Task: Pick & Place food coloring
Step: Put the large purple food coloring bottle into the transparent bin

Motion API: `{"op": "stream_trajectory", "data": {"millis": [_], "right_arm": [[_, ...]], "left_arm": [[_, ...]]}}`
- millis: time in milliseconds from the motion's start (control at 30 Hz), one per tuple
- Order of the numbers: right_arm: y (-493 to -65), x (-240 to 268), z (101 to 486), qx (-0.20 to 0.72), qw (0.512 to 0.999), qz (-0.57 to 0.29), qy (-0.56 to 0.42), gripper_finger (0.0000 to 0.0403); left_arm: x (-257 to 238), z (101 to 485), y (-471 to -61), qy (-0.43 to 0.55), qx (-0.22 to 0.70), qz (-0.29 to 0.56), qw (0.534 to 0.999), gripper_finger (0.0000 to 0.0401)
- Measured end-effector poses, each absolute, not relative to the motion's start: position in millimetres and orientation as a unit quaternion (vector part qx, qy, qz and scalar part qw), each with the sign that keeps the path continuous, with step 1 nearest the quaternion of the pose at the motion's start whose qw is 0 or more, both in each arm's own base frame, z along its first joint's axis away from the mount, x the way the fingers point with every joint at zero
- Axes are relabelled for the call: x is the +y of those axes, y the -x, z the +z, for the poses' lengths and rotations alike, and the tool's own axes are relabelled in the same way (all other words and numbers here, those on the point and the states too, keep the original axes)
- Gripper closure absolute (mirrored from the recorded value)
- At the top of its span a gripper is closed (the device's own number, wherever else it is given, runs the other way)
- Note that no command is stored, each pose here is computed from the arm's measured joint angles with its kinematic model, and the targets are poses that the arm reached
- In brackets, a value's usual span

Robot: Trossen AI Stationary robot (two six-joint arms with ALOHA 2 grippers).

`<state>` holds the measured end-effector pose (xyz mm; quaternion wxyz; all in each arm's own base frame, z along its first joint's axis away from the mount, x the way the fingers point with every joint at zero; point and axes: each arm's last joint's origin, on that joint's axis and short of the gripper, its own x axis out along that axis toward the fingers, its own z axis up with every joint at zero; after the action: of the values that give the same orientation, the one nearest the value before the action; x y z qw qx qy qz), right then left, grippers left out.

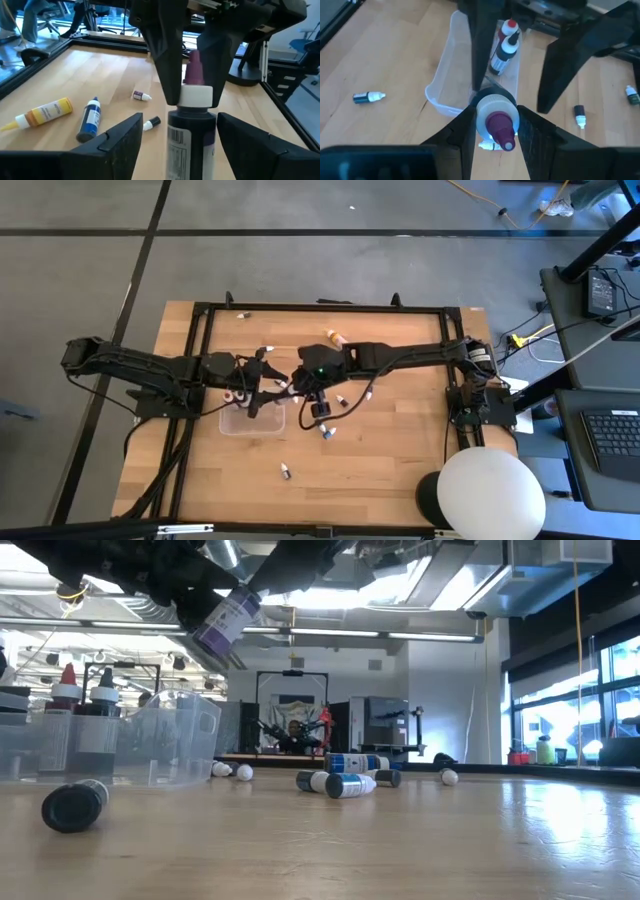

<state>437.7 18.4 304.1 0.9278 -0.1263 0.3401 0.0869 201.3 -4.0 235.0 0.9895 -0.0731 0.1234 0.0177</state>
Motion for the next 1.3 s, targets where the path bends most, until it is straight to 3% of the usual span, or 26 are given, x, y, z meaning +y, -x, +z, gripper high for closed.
{"op": "stream_trajectory", "data": {"millis": [367, 800, 1300], "right_arm": [[-439.9, 17.5, 306.9, 0.322, 0.932, 0.088, 0.138, 0.0273], [-441.4, 17.6, 308.8, 0.309, 0.935, 0.090, 0.149, 0.0273], [-440.9, 17.7, 308.1, 0.313, 0.932, 0.092, 0.157, 0.0258]], "left_arm": [[-5.7, 234.8, -201.2, 0.063, 0.126, -0.014, 0.990, 0.0161], [-5.7, 234.7, -201.0, 0.067, 0.127, -0.013, 0.989, 0.0250], [-5.3, 234.3, -201.0, 0.056, 0.128, -0.006, 0.990, 0.0256]]}}
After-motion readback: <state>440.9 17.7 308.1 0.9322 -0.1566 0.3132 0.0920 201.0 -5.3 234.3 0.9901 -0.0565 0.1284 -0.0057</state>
